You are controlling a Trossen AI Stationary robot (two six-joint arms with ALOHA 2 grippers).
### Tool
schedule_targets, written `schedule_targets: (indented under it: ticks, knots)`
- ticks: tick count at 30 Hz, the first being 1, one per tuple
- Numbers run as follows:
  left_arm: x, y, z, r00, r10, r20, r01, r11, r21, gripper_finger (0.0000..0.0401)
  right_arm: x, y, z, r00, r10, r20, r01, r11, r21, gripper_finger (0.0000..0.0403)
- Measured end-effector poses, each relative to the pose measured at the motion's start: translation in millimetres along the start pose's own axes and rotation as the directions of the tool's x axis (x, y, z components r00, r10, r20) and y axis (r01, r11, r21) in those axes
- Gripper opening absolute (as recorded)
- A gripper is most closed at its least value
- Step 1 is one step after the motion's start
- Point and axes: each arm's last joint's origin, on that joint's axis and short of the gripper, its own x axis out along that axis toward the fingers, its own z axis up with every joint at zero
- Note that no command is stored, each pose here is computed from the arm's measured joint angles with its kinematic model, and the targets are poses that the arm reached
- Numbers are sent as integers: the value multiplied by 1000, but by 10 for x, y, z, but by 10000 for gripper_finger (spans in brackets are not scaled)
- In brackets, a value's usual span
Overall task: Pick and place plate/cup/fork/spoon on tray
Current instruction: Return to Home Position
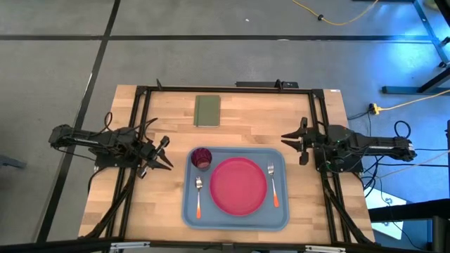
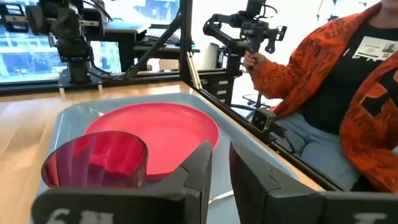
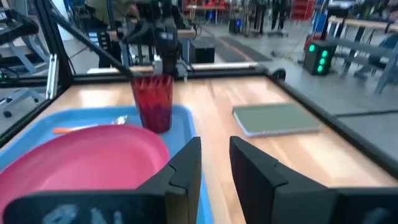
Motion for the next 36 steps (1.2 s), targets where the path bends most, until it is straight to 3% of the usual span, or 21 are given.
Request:
schedule_targets:
  ticks: [10, 22, 27, 32, 36]
  knots:
    - [14, 14, -109, 1000, 5, 5, -5, 1000, -2, 50, 71, 6, -314, 997, 7, -79, -6, 1000, 8, 90]
    - [13, 26, -173, 998, 43, -56, -44, 998, -32, 50, 72, 5, -381, 992, 5, -126, -11, 999, -51, 90]
    - [12, 31, -173, 997, 59, -56, -61, 998, -32, 50, 66, -10, -418, 986, -47, -163, 50, 999, 16, 90]
    - [12, 31, -173, 997, 59, -56, -61, 998, -33, 50, 82, -16, -371, 994, -73, -82, 71, 997, -28, 90]
    - [12, 31, -174, 997, 60, -57, -61, 998, -34, 50, 111, -2, -433, 999, -30, -11, 30, 997, -73, 90]
